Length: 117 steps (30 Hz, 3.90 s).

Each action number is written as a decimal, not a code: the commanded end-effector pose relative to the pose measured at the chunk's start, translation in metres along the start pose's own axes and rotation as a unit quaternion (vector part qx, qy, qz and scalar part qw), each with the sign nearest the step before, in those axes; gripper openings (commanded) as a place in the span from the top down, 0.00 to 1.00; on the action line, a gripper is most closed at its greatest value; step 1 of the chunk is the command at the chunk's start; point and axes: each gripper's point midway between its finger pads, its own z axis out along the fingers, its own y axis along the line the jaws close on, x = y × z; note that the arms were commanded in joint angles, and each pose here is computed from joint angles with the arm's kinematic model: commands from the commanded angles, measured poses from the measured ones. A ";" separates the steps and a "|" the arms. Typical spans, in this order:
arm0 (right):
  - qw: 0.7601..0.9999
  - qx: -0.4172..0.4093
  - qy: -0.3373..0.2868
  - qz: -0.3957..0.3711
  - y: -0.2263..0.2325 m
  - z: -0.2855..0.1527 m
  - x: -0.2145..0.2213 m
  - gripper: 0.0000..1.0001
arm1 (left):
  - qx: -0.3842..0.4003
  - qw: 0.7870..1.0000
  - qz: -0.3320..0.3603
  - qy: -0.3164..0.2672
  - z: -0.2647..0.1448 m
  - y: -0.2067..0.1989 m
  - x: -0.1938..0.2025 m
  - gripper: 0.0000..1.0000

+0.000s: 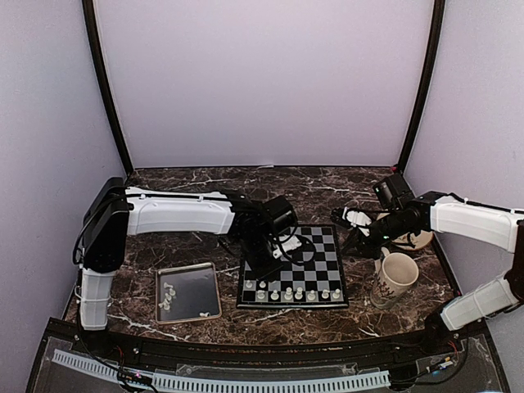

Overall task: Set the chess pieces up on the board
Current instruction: Place the pawn on c2, then pick up the pawn from the storage box.

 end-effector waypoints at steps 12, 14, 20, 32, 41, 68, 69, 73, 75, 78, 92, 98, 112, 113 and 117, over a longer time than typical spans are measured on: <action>1.000 0.005 0.001 -0.001 -0.002 -0.002 0.002 0.76 | 0.018 0.999 0.031 0.013 -0.001 -0.016 0.000 0.91; 1.000 0.004 0.002 -0.001 -0.001 -0.001 0.002 0.76 | 0.018 0.999 0.032 0.015 0.000 -0.017 0.000 0.91; 1.000 0.004 0.001 -0.002 -0.001 -0.002 0.003 0.76 | 0.013 0.999 0.034 0.025 0.004 -0.017 0.003 0.90; 1.000 0.003 0.002 -0.002 -0.001 -0.001 0.002 0.76 | 0.004 0.999 0.036 0.028 0.006 -0.014 0.002 0.80; 1.000 0.002 0.002 -0.003 -0.001 -0.001 0.003 0.76 | 0.011 0.999 0.034 0.016 0.004 -0.018 -0.005 0.76; 1.000 0.005 0.008 -0.002 -0.002 0.000 0.005 0.76 | -0.141 0.948 -0.286 0.002 -0.090 0.058 0.149 0.72; 1.000 0.005 0.008 -0.002 -0.002 0.000 0.005 0.76 | -0.142 0.943 -0.302 0.016 -0.089 0.058 0.163 0.72; 1.000 0.005 0.007 -0.002 -0.002 0.000 0.005 0.76 | -0.162 0.919 -0.354 0.065 -0.088 0.059 0.213 0.70; 1.000 0.003 0.008 0.000 -0.002 0.001 0.006 0.76 | -0.167 0.909 -0.374 0.080 -0.086 0.058 0.229 0.70; 1.000 0.000 0.010 0.001 -0.001 0.002 0.007 0.76 | -0.171 0.896 -0.397 0.102 -0.085 0.055 0.250 0.70; 1.000 0.005 0.010 0.000 -0.003 0.001 0.006 0.76 | -0.153 0.888 -0.409 0.142 -0.073 0.045 0.273 0.79; 1.000 0.004 0.010 0.000 -0.002 0.001 0.007 0.76 | -0.157 0.888 -0.408 0.144 -0.064 0.047 0.275 0.76; 1.000 0.002 0.012 0.001 -0.002 0.002 0.007 0.76 | -0.146 0.896 -0.391 0.155 -0.047 0.049 0.269 0.80; 1.000 0.002 0.013 0.001 -0.002 0.002 0.008 0.76 | -0.145 0.896 -0.390 0.155 -0.047 0.049 0.268 0.80; 1.000 0.002 0.013 0.001 -0.002 0.002 0.008 0.76 | -0.132 0.900 -0.385 0.155 -0.042 0.047 0.264 0.82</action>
